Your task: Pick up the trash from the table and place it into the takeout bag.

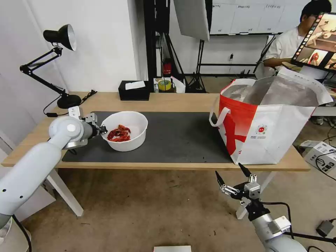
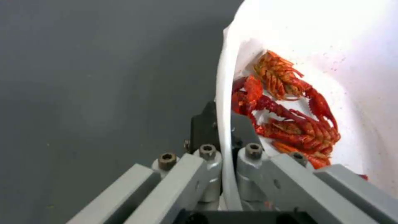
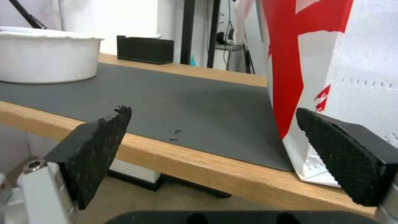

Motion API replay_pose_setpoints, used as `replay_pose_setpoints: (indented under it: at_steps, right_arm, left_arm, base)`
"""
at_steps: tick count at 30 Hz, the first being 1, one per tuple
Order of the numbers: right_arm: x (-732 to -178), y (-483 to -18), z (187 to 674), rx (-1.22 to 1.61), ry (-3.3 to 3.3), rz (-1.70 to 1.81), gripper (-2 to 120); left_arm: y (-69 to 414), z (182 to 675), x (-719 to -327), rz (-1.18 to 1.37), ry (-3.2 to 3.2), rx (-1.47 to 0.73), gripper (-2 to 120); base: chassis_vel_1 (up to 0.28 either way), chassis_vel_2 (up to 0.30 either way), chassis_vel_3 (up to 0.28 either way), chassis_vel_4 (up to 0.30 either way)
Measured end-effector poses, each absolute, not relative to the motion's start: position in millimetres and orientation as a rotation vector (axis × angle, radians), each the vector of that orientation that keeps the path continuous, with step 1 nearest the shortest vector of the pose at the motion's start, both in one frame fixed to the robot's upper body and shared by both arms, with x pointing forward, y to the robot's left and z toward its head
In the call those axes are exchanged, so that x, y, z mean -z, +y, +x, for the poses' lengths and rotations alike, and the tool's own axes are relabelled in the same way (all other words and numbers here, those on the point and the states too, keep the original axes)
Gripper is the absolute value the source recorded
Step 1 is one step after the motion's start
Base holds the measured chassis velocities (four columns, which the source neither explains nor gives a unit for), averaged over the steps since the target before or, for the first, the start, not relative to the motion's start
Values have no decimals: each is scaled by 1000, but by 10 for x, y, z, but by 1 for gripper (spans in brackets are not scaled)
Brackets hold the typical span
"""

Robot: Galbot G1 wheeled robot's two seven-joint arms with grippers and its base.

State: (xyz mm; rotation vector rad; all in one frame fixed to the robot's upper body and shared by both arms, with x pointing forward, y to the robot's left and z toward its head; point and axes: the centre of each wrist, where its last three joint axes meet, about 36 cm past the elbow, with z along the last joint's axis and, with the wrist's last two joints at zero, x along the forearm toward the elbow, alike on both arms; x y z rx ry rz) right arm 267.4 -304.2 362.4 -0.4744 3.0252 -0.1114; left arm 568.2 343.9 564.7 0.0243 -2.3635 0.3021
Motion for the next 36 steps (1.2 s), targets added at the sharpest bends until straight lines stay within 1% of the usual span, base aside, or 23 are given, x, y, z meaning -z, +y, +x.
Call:
replay_pose_setpoints:
  at_steps: [3,7,8,9,10,12,13,16,17,20,21,24,25,27,29,30,33,34,36]
  right_arm:
    - [-3624,-3042,2674,111,3025,-474,100]
    - [-3623,-3042,2673,111,3025,-474,100]
    - [-3623,-3042,2673,111,3025,-474,100]
    - [-3624,-3042,2674,111,3025,-474,100]
    - [-3624,-3042,2674,111,3025,-474,100]
    - [-3624,-3042,2674,111,3025,-474,100]
    - [-3624,-3042,2674,111,3025,-474,100]
    - [-3624,-3041,2673,111,3025,-474,100]
    - [-3624,-3041,2673,111,3025,-474,100]
    - [-3624,-3042,2674,111,3025,-474,100]
    - [-3624,-3042,2674,111,3025,-474,100]
    - [-3624,-3042,2674,111,3025,-474,100]
    - [-3624,-3042,2674,111,3025,-474,100]
    - [-3624,-3042,2674,111,3025,-474,100]
    - [-3624,-3042,2674,111,3025,-474,100]
    - [-3624,-3042,2674,111,3025,-474,100]
    - [-3624,-3042,2674,111,3025,-474,100]
    - [-3624,-3042,2674,111,3025,-474,100]
    - [-3624,-3042,2674,111,3025,-474,100]
  left_arm:
    - [3393,5671,-5720,-3,-2377,-311,0]
    - [3212,5700,-6041,-79,-2449,-329,0]
    - [3212,5700,-6041,-79,-2449,-329,0]
    - [3105,5726,-6181,-116,-2477,-331,0]
    - [3105,5726,-6181,-116,-2477,-331,0]
    - [2899,5768,-6404,-184,-2510,-322,0]
    - [2899,5768,-6404,-184,-2510,-322,0]
    - [2602,5837,-6620,-264,-2525,-310,0]
    - [2602,5837,-6620,-264,-2525,-310,0]
    - [2258,5944,-6963,-343,-2546,-320,0]
    - [2258,5944,-6963,-343,-2546,-320,0]
    - [1943,6016,-7338,-423,-2573,-333,0]
    - [1943,6016,-7338,-423,-2573,-333,0]
    - [1694,6061,-7636,-491,-2594,-347,0]
    - [1450,6092,-7843,-546,-2596,-353,0]
    - [1450,6092,-7843,-546,-2596,-353,0]
    - [1091,6130,-7993,-602,-2584,-354,0]
    - [1091,6130,-7993,-602,-2584,-354,0]
    - [857,6211,-7976,-602,-2567,-350,0]
  base:
    - [0,0,0,0]
    - [0,0,0,0]
    - [0,0,0,0]
    - [0,0,0,0]
    - [0,0,0,0]
    - [0,0,0,0]
    - [0,0,0,0]
    - [0,0,0,0]
    - [0,0,0,0]
    - [0,0,0,0]
    - [0,0,0,0]
    - [0,0,0,0]
    - [0,0,0,0]
    - [0,0,0,0]
    - [0,0,0,0]
    - [0,0,0,0]
    - [0,0,0,0]
    - [0,0,0,0]
    - [0,0,0,0]
